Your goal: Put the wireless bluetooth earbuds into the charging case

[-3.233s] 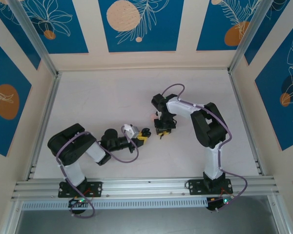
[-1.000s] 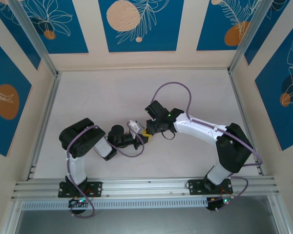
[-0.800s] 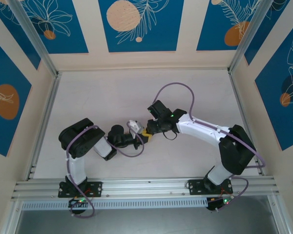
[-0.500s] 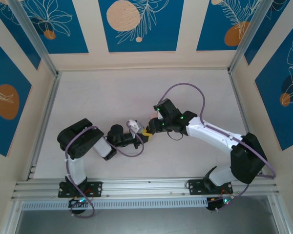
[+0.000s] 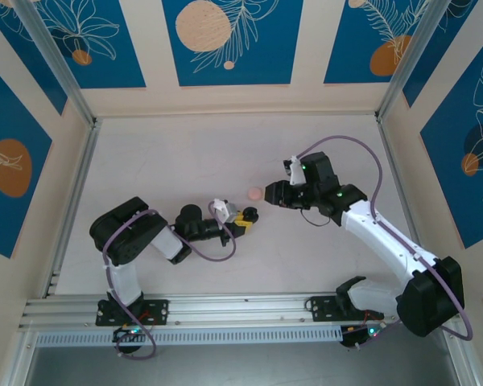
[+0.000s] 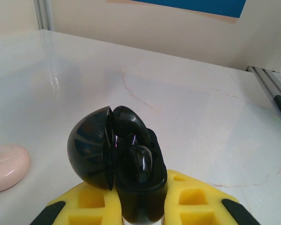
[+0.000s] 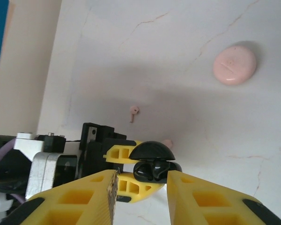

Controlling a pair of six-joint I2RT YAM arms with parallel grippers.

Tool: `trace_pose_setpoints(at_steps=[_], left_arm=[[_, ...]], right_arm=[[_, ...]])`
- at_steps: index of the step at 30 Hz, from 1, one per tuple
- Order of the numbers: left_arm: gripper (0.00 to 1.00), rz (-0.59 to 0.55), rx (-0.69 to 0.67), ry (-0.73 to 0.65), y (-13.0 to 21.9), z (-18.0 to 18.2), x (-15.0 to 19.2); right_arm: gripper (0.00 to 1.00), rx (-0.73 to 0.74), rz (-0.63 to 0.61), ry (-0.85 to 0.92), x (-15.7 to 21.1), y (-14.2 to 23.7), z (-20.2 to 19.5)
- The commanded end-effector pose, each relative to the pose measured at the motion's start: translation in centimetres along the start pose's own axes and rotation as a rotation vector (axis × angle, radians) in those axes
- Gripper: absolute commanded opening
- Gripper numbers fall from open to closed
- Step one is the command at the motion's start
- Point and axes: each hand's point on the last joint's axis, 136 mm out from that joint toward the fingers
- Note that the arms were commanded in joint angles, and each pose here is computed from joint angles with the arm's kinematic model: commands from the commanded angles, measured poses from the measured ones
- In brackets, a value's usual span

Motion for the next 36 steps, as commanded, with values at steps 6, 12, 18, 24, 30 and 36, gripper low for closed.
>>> trace_pose_setpoints(at_steps=[6,12,18,24,30,36], left_arm=[[0.07,-0.039,0.08,-0.083,-0.1,-2.1,-1.6],[0.07,-0.039,0.09,-0.101,0.0,-2.3,-1.6],[0.07,-0.04,0.096,-0.104,0.0,-2.4,-1.7],[0.07,-0.041,0.089,-0.102,0.1,-2.4,-1.7],[0.07,-0.045,0.085,-0.103,0.1,-2.4,-1.8],[0.07,-0.045,0.078,-0.097,0.1,-2.2,-1.8]], right_arm=[[0.32,-0.132,0.167,-0.151,3.3,-0.5,0.7],[0.31,-0.128,0.218,-0.197,3.9,-1.7,0.1],[0.31,-0.15,0.238,-0.217,3.8,-2.8,0.0],[0.31,-0.166,0.271,-0.219,4.3,-3.8,0.2],[0.31,-0.172,0.286,-0.22,4.4,-4.6,0.2],[0.29,-0.189,0.299,-0.217,4.6,-5.1,0.5]])
Point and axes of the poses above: each hand's point on the last joint's axis, 136 mm out from that joint toward the fingers, its own y axis back along the fingers, its own z axis along the line the jaws close on, x = y × z, and after that the axes turned 14 degrees about y, right-handed
